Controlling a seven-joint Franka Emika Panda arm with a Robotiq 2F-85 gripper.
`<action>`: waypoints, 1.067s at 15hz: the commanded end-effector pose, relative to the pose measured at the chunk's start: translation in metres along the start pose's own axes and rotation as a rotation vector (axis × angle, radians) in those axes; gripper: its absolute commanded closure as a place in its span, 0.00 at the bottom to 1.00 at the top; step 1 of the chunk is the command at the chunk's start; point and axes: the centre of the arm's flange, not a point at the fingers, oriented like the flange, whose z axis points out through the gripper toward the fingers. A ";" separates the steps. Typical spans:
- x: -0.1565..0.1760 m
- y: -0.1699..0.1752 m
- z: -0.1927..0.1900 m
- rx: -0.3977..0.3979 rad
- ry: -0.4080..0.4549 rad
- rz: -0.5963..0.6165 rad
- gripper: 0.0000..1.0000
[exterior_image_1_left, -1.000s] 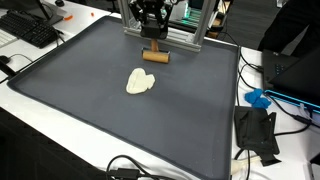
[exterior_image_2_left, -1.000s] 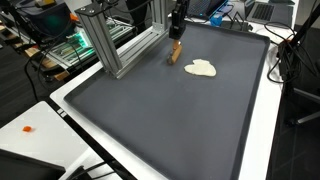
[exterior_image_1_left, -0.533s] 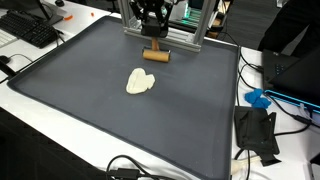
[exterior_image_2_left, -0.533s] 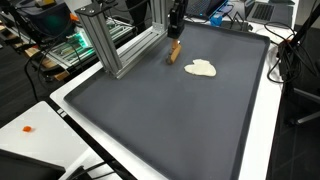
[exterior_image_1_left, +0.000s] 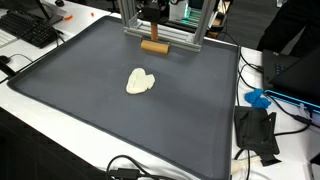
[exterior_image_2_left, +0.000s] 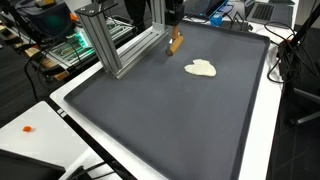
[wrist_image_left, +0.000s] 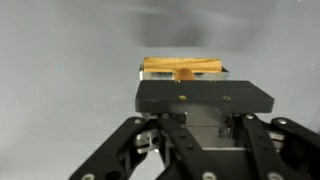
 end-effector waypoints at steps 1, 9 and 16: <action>-0.043 -0.003 -0.030 0.003 0.027 0.063 0.78; -0.103 -0.035 -0.081 0.035 0.063 0.092 0.78; -0.145 -0.077 -0.101 0.050 0.050 0.013 0.78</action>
